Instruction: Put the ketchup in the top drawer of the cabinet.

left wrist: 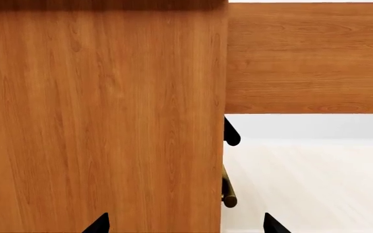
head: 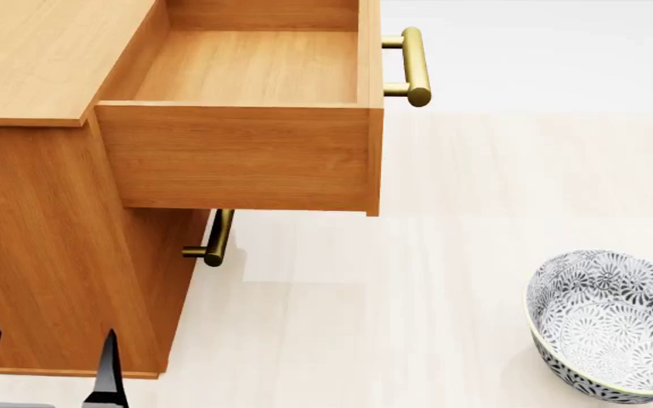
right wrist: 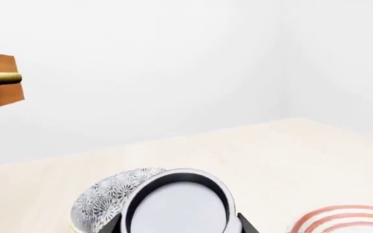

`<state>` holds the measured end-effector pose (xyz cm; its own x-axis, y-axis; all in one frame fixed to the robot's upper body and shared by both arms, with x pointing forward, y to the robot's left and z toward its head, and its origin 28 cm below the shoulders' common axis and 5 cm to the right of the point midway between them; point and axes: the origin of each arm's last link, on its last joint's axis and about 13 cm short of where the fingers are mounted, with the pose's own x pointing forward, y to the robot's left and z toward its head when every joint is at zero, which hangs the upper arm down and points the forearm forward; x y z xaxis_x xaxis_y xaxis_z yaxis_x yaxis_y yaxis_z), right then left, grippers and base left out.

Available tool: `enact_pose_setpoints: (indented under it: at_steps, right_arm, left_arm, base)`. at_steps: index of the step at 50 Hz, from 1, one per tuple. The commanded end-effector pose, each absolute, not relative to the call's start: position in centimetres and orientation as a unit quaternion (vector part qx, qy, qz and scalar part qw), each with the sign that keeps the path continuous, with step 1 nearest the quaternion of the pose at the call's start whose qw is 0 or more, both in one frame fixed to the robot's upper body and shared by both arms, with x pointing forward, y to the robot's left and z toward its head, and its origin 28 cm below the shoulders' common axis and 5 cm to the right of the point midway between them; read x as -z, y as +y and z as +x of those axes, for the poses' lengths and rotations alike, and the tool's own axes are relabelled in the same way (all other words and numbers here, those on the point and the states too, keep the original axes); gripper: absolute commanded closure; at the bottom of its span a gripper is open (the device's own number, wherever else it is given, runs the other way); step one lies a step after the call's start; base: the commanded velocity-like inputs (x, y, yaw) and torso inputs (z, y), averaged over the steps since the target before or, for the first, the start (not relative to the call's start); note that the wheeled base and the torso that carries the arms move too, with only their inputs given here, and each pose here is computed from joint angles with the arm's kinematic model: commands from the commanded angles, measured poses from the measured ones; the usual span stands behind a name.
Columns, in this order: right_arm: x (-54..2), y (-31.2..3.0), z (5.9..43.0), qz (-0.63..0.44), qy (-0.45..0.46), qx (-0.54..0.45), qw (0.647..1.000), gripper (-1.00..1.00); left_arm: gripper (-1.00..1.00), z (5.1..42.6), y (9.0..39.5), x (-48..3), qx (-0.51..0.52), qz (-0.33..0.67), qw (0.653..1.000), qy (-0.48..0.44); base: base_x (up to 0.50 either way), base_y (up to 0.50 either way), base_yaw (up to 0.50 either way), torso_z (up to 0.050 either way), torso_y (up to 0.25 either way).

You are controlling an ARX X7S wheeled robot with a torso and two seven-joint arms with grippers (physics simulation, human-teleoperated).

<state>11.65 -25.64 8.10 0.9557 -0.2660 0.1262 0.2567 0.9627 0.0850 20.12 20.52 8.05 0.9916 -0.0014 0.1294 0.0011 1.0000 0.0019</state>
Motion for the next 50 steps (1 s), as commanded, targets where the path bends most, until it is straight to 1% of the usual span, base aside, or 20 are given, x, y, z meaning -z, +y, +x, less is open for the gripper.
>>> enact_pose_setpoints:
  at_steps: [1, 17, 27, 45, 50]
  right_arm:
    - [-14.5, -23.7, 12.9, 0.013, -0.12, 0.135, 0.983, 1.0]
    - [-20.2, -22.5, 15.1, -0.003, -0.17, 0.132, 0.977, 1.0]
    - [-23.7, -22.3, 15.7, -0.013, -0.216, 0.12, 0.969, 1.0]
    - [-27.9, -21.5, 17.4, -0.04, -0.269, 0.098, 0.957, 1.0]
    - [-29.2, -20.9, 18.4, -0.042, -0.281, 0.082, 0.955, 1.0]
  left_arm:
    - [-1.0, 20.2, 20.6, -8.0, 0.0, -0.002, 0.998, -0.064]
    - [-1.0, 20.5, 20.6, -7.9, 0.001, -0.003, 0.998, -0.062]
    - [-1.0, 20.5, 20.6, -7.9, 0.001, -0.004, 0.998, -0.062]
    - [-1.0, 20.6, 20.6, -7.7, 0.0, -0.005, 0.998, -0.06]
    - [-1.0, 20.8, 20.6, -7.6, 0.0, -0.006, 0.998, -0.059]
  base:
    - [0.0, 0.0, 0.0, 0.0, 0.0]
    - [0.0, 0.0, 0.0, 0.0, 0.0]
    - [0.0, 0.0, 0.0, 0.0, 0.0]
    - [0.0, 0.0, 0.0, 0.0, 0.0]
    - [0.0, 0.0, 0.0, 0.0, 0.0]
